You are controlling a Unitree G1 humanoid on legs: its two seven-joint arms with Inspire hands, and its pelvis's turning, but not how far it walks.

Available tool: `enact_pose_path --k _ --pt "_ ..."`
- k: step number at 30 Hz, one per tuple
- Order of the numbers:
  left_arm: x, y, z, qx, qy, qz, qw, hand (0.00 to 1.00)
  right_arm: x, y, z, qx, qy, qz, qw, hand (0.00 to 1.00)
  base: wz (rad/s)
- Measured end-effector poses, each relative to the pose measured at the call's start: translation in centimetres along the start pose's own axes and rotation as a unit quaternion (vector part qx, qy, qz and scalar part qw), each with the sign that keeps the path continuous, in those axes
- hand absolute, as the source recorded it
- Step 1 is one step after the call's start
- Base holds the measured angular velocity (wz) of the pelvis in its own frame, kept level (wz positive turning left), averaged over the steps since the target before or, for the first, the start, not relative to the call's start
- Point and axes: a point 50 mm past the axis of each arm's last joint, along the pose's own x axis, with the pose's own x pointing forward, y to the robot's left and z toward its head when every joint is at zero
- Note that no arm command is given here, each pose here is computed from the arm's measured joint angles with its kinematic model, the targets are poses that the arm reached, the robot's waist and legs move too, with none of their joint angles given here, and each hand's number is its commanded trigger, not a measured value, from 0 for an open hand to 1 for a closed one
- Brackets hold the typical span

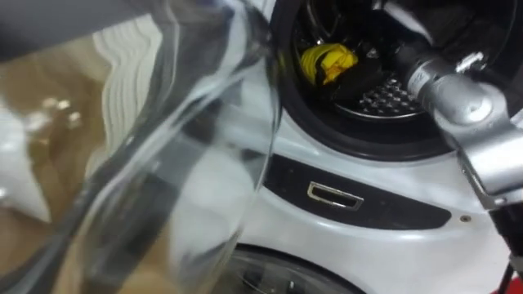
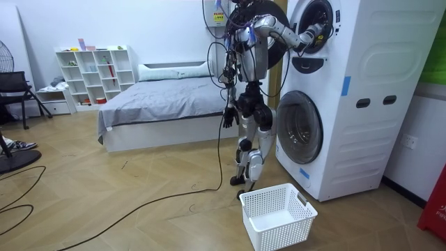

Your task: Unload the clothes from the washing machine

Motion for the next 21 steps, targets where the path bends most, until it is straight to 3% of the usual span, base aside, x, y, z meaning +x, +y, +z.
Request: enact_pose_path --k 17,18,19,21 --pt "0.0 0.0 1.3 -0.016 0.01 -0.002 1.0 0.0 0.2 -1.1 -1.9 -0.009 0.062 0.074 0.995 0.03 0.04" --pt "0.0 0.0 1.5 -0.019 0.008 -0.003 1.0 0.0 0.2 -1.0 -2.1 -0.008 0.065 0.082 0.994 0.59 0.0" --pt "0.0 0.0 1.5 -0.023 0.008 -0.005 1.0 0.0 0.2 -0.9 -2.1 -0.007 0.065 0.087 0.994 0.99 0.0" --pt "0.0 -0.1 1.6 -0.025 0.008 -0.005 1.0 0.0 0.2 -0.8 -2.2 -0.004 0.07 0.103 0.992 1.0 0.0"
